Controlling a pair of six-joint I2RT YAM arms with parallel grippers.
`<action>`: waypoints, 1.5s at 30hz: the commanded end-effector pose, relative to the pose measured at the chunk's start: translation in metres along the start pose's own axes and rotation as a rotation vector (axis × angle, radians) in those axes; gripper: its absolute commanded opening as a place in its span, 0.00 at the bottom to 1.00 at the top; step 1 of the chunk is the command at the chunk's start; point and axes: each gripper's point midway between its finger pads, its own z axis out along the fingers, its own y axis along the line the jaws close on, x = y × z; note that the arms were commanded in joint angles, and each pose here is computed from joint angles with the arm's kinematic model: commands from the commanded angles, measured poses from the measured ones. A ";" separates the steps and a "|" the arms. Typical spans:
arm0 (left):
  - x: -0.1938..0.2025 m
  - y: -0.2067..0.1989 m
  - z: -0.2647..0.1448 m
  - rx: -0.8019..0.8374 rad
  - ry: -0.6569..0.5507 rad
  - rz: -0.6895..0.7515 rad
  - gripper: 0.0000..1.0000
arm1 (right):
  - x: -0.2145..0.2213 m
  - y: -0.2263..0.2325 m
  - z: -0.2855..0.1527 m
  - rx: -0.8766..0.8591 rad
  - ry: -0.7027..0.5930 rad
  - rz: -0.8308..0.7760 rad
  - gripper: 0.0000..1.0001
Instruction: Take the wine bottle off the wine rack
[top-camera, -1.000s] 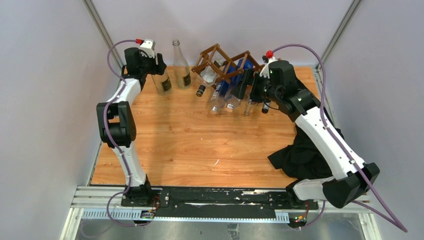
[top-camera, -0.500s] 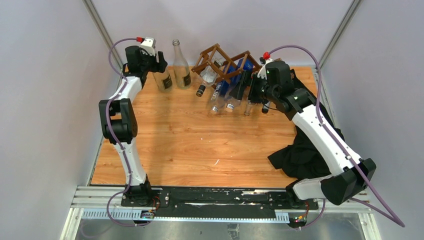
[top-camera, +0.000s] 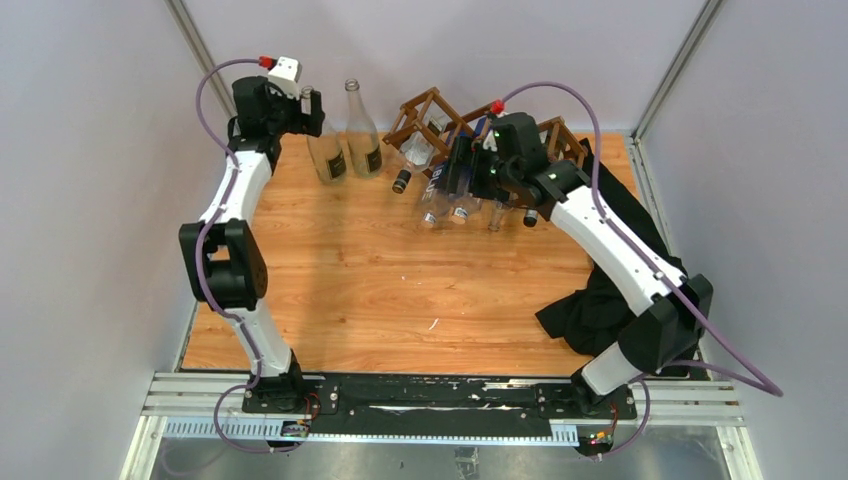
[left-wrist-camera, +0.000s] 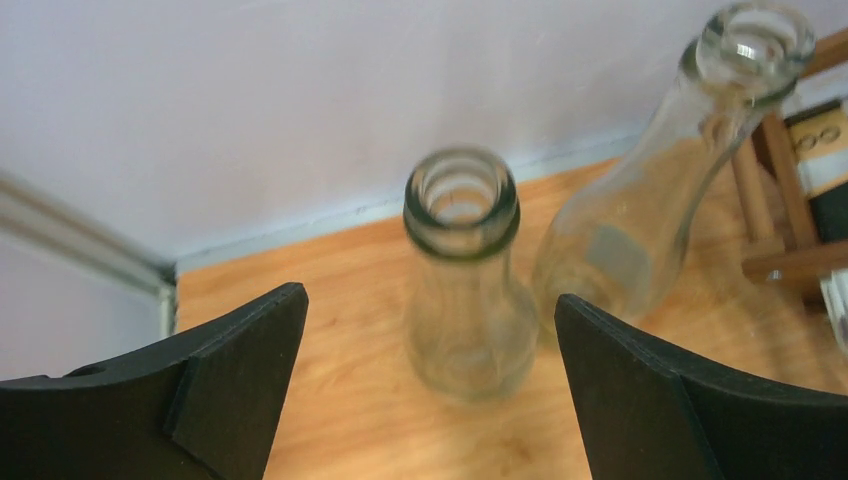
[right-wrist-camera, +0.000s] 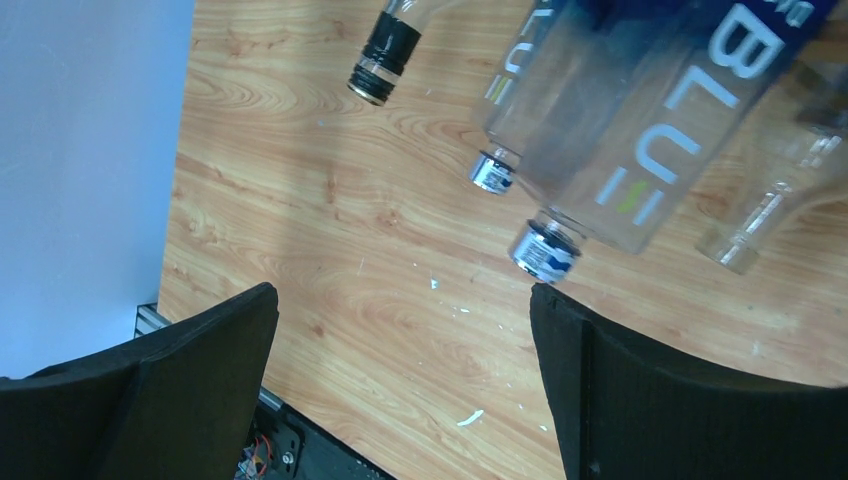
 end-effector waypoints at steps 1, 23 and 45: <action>0.027 0.005 -0.050 -0.070 0.202 0.053 1.00 | 0.000 0.025 0.018 0.009 0.007 -0.016 1.00; 0.110 -0.056 -0.192 0.056 0.428 -0.016 1.00 | -0.010 0.036 0.180 0.175 -0.045 0.014 0.96; 0.113 -0.070 -0.209 0.095 0.431 -0.018 1.00 | 0.001 -0.007 0.241 0.262 -0.066 0.165 0.78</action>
